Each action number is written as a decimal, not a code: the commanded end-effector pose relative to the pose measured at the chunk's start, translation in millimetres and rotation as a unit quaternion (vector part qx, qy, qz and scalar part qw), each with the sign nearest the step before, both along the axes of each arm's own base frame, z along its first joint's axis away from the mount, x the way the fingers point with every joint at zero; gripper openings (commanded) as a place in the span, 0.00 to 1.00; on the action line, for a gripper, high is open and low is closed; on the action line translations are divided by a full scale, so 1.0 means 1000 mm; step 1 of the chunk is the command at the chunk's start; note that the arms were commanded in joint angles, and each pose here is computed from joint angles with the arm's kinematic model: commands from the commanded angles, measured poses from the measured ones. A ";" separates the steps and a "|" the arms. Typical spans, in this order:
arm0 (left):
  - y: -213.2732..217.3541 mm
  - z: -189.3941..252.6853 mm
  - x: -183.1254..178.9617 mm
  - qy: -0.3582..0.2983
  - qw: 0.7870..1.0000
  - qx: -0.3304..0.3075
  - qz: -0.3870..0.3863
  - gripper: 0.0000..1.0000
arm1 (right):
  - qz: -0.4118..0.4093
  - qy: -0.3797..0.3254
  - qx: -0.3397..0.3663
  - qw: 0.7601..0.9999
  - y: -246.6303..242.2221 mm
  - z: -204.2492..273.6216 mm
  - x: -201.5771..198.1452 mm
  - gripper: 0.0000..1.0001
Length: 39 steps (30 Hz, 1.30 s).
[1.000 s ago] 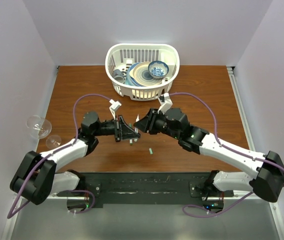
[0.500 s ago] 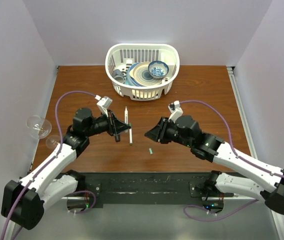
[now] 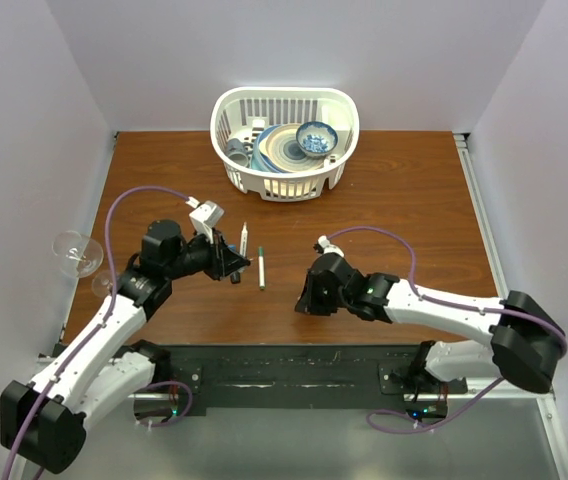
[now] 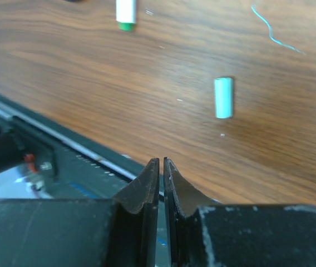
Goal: Insert the pens into the pen caps
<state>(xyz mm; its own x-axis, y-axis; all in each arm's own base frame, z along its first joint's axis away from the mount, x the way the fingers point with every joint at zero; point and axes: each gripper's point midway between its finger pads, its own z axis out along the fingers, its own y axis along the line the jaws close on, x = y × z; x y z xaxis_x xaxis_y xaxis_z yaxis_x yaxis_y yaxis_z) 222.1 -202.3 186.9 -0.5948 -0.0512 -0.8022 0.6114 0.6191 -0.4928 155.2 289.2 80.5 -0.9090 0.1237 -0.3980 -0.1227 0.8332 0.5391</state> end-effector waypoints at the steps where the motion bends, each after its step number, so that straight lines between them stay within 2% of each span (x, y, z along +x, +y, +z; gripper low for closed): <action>1: 0.006 0.018 0.008 -0.039 0.999 0.010 0.016 0.00 | -0.021 -0.014 -0.016 1.000 0.002 -0.007 0.011 0.10; 9: 0.010 0.022 0.009 -0.049 0.998 0.008 0.028 0.00 | -0.042 -0.057 -0.044 0.997 0.004 -0.017 0.036 0.11; 18: 0.011 0.024 0.010 -0.054 0.998 0.011 0.034 0.00 | -0.044 -0.039 -0.074 0.996 0.007 -0.042 0.039 0.10; 28: 0.015 0.025 0.013 -0.056 0.997 0.017 0.044 0.00 | -0.057 -0.090 -0.197 0.975 -0.036 -0.047 0.056 0.12; 33: 0.015 0.026 0.013 -0.058 0.997 0.016 0.046 0.00 | -0.061 -0.105 -0.168 0.978 -0.015 -0.040 0.078 0.13; 39: 0.016 0.026 0.013 -0.058 0.997 0.017 0.051 0.00 | -0.072 -0.099 -0.197 0.973 0.001 -0.033 0.095 0.16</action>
<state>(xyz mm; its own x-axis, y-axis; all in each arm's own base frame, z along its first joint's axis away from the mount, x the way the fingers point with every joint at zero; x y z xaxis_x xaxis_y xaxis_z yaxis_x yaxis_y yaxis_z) 227.5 -187.2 186.5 -0.5645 -0.0606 -0.8232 0.5685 0.6946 -0.4409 229.8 280.4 22.1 -0.8360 0.0225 -0.5483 -0.0797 0.9836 0.1618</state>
